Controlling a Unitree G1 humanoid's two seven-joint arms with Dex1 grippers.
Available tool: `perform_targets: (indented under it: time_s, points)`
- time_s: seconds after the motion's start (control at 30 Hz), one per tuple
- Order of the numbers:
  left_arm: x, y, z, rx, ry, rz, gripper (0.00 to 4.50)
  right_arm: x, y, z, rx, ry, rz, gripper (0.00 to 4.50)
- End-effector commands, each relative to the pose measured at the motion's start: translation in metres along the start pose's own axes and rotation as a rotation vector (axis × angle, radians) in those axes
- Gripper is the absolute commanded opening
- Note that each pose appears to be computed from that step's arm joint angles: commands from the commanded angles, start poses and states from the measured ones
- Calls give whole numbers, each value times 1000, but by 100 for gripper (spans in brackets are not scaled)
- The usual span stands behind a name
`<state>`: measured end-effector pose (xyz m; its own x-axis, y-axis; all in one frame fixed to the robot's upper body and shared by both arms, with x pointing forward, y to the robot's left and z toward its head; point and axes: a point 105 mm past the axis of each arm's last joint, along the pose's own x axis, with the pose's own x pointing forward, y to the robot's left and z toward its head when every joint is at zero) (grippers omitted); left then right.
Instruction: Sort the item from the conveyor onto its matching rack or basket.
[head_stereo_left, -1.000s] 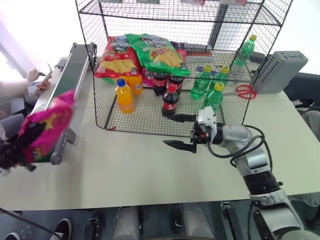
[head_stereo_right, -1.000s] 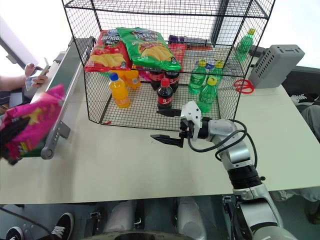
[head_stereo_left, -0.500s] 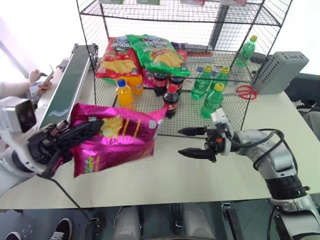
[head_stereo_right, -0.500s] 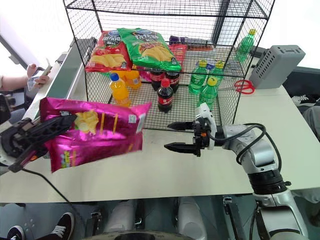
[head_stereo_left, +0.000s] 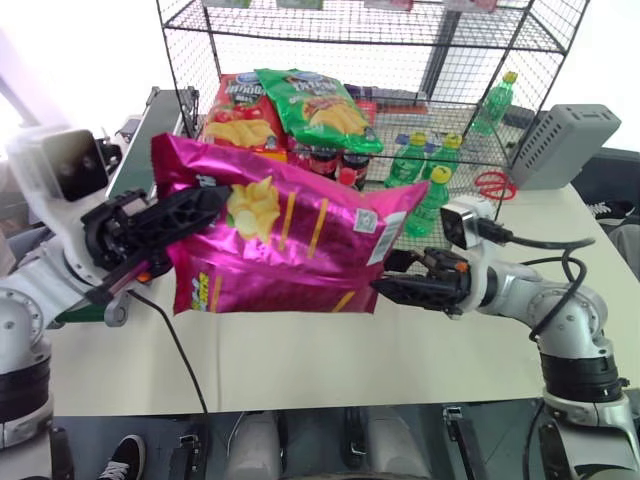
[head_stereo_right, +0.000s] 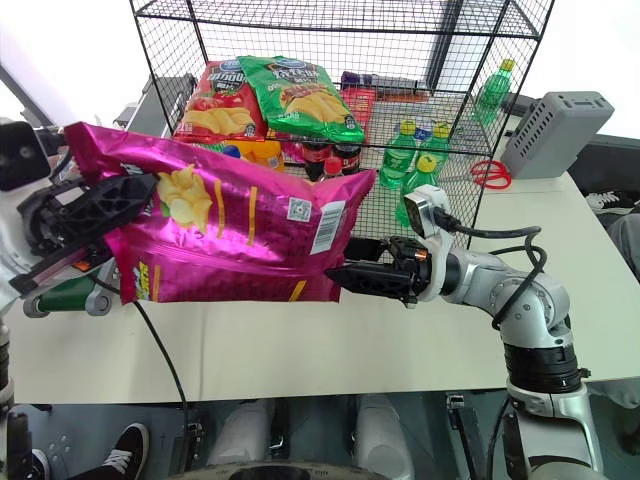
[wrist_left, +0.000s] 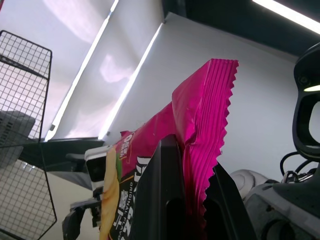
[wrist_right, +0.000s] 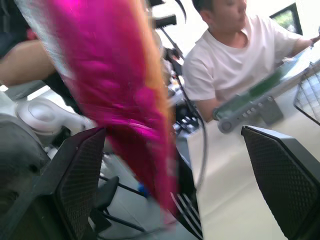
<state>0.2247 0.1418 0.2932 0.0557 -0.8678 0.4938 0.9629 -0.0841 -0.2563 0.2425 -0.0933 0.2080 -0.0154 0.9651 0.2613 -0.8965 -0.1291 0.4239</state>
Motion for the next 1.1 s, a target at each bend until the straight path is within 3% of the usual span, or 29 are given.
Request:
perform_targets:
  time_s: [0.03, 0.33, 0.53, 0.63, 0.87, 0.97, 1.0, 1.1]
  points:
    - [7, 9, 9, 72, -32, 20, 14, 11, 20, 12, -64, -22, 81, 450]
    - [14, 25, 20, 150, -74, 70, 14, 27, 13, -4, -54, -9, 65, 450]
    - [10, 27, 12, 128, -52, 88, 14, 29, -6, 0, -116, -51, -25, 450]
    - [10, 31, 6, 154, -25, 110, 0, 24, -9, -2, -90, -53, -27, 375]
    - [0, 40, 6, 223, -10, 184, 0, 16, -17, -1, -128, -43, -67, 37]
    - [-4, 45, 3, 230, 15, 225, 0, 14, -18, -2, -135, -36, -76, 26]
    - [-7, 44, -2, 143, 42, 214, 25, 12, -20, -2, -140, -28, -86, 26]
    - [-17, 47, -7, 201, 118, 273, 126, -2, -28, -2, -210, 5, -179, 26]
